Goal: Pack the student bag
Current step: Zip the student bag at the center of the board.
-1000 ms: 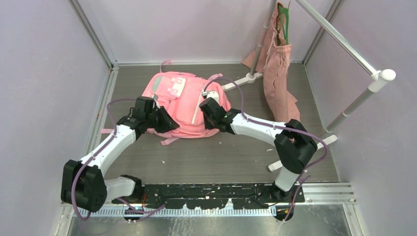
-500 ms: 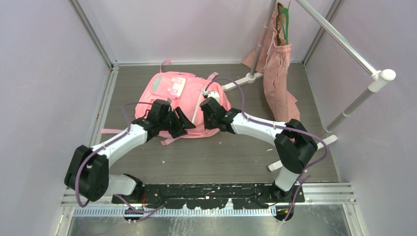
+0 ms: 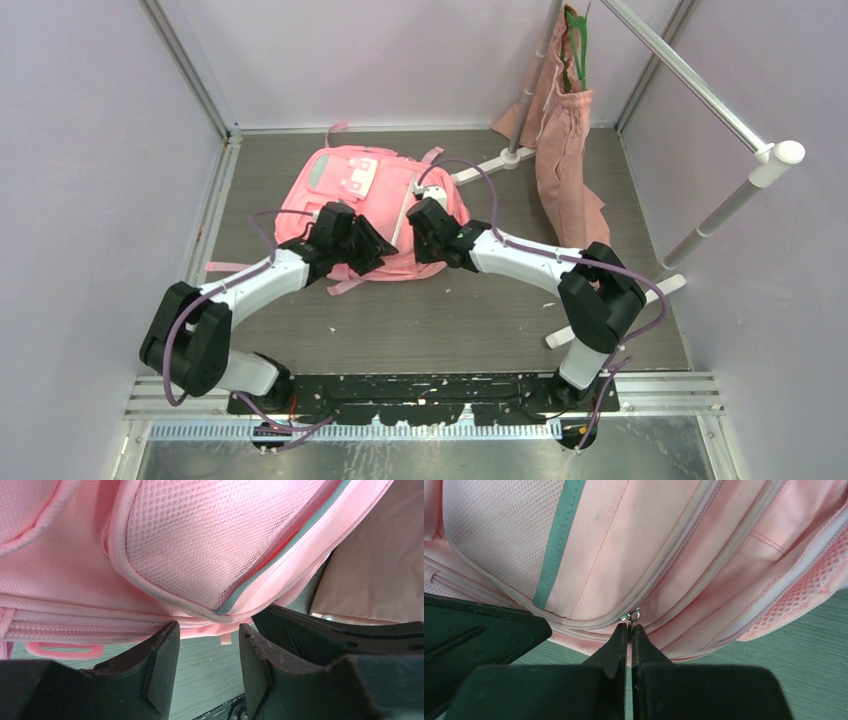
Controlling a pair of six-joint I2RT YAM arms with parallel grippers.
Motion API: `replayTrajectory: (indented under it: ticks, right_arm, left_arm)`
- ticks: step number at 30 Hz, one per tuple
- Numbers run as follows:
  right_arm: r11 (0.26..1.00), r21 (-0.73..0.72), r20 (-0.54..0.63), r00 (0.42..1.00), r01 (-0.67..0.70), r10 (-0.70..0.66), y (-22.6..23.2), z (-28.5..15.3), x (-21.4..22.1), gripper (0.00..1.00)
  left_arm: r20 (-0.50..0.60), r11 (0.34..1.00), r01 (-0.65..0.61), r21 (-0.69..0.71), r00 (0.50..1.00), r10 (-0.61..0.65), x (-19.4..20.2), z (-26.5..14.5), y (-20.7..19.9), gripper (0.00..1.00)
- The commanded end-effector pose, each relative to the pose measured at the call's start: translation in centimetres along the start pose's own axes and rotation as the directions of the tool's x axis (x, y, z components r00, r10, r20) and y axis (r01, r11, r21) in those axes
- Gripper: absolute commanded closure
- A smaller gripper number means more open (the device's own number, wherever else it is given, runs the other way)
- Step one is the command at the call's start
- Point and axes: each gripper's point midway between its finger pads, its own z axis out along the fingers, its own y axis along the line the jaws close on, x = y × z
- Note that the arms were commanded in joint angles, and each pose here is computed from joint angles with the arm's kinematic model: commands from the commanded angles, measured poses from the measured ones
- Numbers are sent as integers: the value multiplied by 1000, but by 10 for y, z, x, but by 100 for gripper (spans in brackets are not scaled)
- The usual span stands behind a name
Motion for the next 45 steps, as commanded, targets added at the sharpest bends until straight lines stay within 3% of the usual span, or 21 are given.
replayTrajectory:
  ticks: [1,12,14,19,20,26,32,38,45]
  right_arm:
    - [996,-79,87,995,-36,42,20,-22,-30,99]
    - [994,-99,91,994,-50,59,24,-24,-31,99]
    - [994,-98,89,994,-51,60,23,-24,-30,99]
    - [994,-96,89,994,-50,59,21,-27,-28,99]
    - [994,-95,91,994,-48,56,20,-27,-28,99]
    - [999,-37,97,995,-18,21,4,-30,-22,99]
    - [999,6,107,993,41,-41,-8,-35,-22,99]
    - [992,113,114,991,54,-67,-42,-33,-29,99]
    - [993,112,149,988,21,-37,-58,-39,-47,99]
  left_arm:
    - [82,999,-14,49,997,10,-21,-1,-24,52]
    - [73,999,51,-18,996,-49,-21,28,-8,57]
    - [77,999,49,-23,996,-47,-22,30,-8,64]
    - [58,1000,14,8,998,-14,-22,30,-19,97]
    - [51,1000,10,8,999,-10,-21,30,-19,100]
    - [-35,992,-52,112,998,56,-5,25,-35,100]
    - [-141,982,-134,130,978,152,15,6,-30,100]
    - [-129,970,-224,92,964,235,8,-28,-19,100]
    - [-67,964,-256,68,963,260,-15,-64,0,100]
